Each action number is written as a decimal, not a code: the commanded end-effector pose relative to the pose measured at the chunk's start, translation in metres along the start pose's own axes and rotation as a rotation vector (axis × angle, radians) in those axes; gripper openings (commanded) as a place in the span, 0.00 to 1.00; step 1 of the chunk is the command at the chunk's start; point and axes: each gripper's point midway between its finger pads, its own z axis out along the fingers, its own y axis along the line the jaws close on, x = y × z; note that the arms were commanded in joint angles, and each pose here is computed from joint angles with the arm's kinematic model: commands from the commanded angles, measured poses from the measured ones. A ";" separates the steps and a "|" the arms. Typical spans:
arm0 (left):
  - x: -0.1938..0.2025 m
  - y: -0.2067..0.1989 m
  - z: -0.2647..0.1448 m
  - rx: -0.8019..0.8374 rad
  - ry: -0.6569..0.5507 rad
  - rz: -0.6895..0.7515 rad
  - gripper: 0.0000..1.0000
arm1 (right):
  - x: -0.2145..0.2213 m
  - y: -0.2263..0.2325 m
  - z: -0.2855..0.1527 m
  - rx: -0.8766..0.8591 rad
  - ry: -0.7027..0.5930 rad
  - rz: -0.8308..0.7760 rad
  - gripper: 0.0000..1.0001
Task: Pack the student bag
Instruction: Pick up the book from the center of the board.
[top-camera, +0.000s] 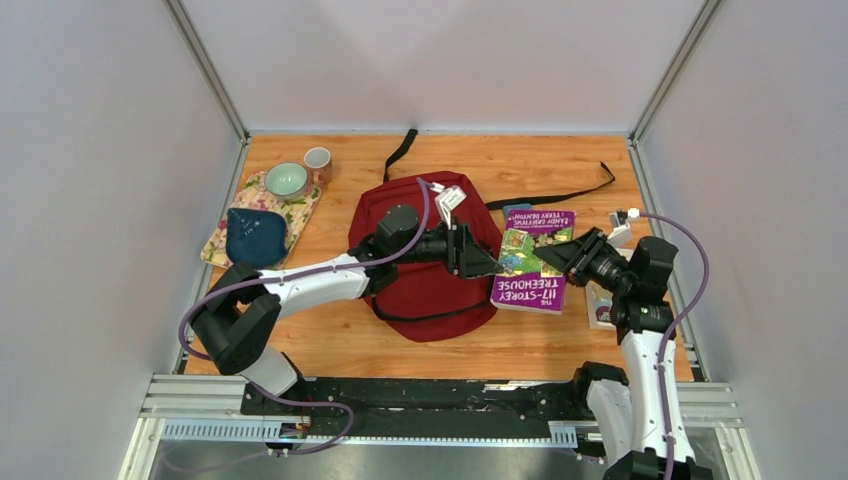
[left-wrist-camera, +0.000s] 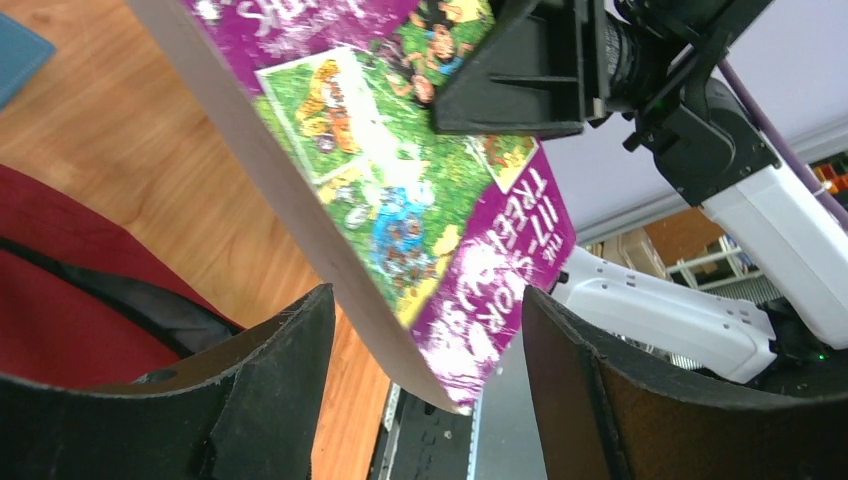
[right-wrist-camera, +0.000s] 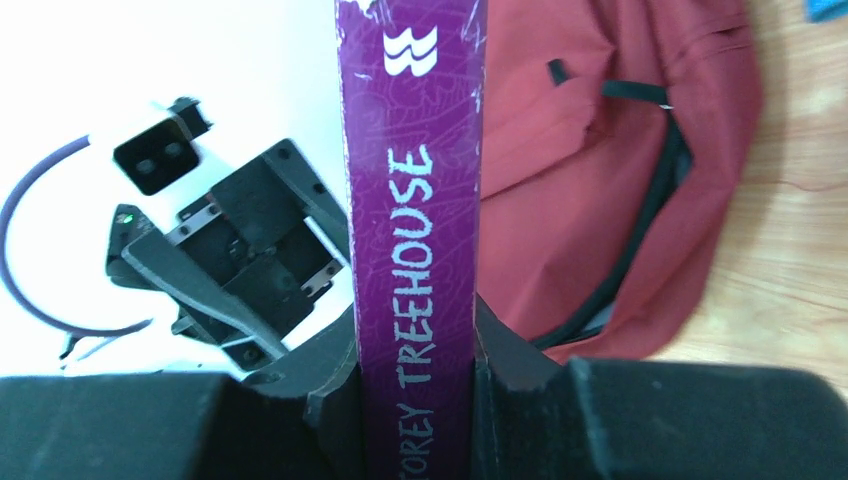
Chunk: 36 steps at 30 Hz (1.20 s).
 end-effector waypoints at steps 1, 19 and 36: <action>-0.027 -0.008 -0.013 0.018 -0.120 0.041 0.75 | -0.004 0.073 -0.008 -0.202 0.016 -0.103 0.00; -0.062 -0.032 -0.048 0.158 -0.317 -0.026 0.77 | 0.042 0.129 0.001 -0.439 0.224 -0.133 0.00; -0.059 -0.056 -0.055 0.275 -0.292 0.055 0.32 | 0.064 0.124 0.013 -0.452 0.373 -0.213 0.00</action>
